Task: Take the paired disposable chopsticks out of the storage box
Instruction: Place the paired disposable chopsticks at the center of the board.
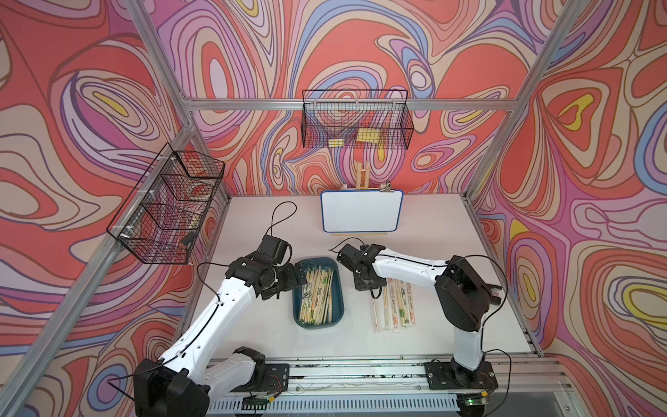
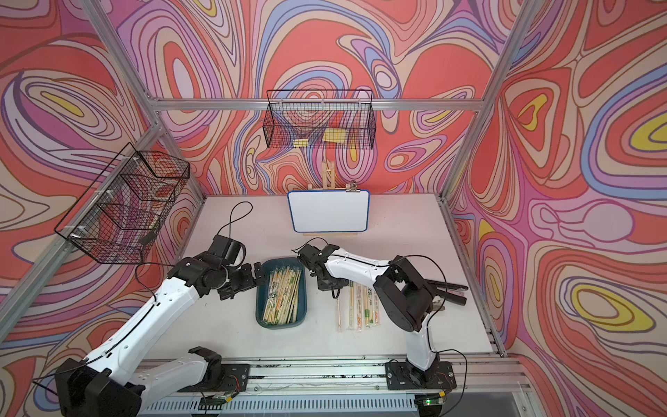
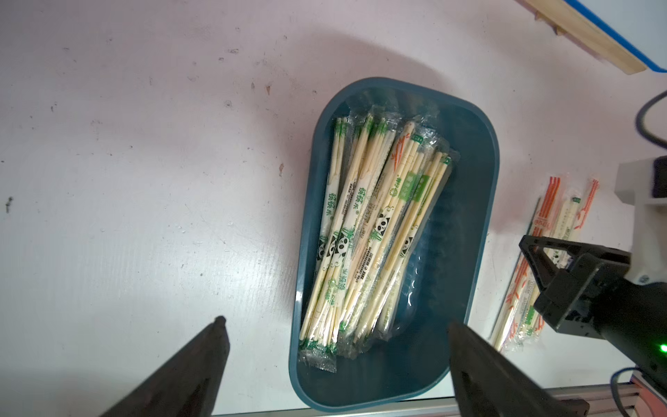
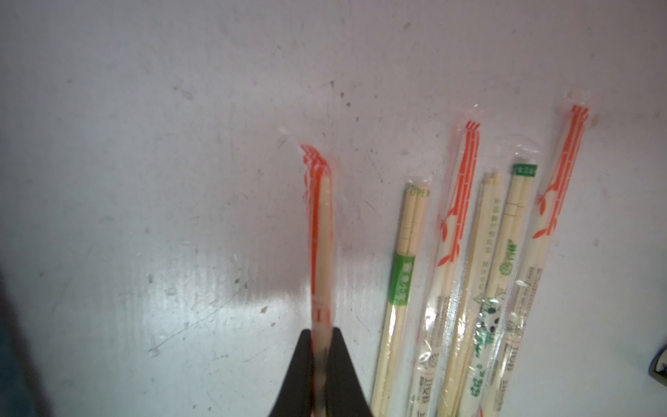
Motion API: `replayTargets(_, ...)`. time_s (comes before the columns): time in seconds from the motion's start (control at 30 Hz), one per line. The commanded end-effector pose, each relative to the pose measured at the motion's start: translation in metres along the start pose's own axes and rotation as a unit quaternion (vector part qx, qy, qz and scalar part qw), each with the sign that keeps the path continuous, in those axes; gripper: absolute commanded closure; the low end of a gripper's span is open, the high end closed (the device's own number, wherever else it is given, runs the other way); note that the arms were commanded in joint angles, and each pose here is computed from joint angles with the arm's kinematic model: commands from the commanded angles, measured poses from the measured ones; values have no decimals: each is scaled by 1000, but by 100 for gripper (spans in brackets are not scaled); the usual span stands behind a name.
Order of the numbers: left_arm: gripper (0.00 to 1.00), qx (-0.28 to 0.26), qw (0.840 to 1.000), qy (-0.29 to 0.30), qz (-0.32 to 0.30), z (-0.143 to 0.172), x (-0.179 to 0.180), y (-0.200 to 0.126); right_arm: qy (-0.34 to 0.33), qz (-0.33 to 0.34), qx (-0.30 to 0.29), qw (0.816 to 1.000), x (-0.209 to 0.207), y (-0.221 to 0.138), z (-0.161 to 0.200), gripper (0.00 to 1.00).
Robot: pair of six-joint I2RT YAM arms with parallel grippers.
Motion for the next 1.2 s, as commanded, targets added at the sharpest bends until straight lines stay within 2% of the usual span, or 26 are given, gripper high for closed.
replayTargets(0.0, 0, 2, 1000, 0, -2, 1, -1, 7, 1, 19, -4, 1000, -8, 10, -2, 100)
replayTargets(0.5, 0, 8, 1000, -2, -2, 2, -2, 14, 9, 42, 5, 999, -19, 33, -3, 99)
replayTargets(0.73, 0, 8, 1000, 0, -2, 1, -4, 16, 10, 45, 5, 999, -20, 36, -5, 82)
replayTargets(0.97, 0, 7, 1000, 2, -5, 2, -4, 15, 13, 41, 2, 999, -21, 33, -5, 78)
replayTargets(1.17, 0, 9, 1000, 3, -9, 2, -3, 17, 20, 23, -7, 1000, -23, 21, -8, 67)
Point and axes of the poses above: each gripper's point midway between its finger pads, its own y axis out along the fingers, its own x axis along the line the jaws close on, z = x × y, the point moved 7 cm from there along -y, back along the fingers, and after that the axes turned 7 degrees about y, right-handed, at the moved point
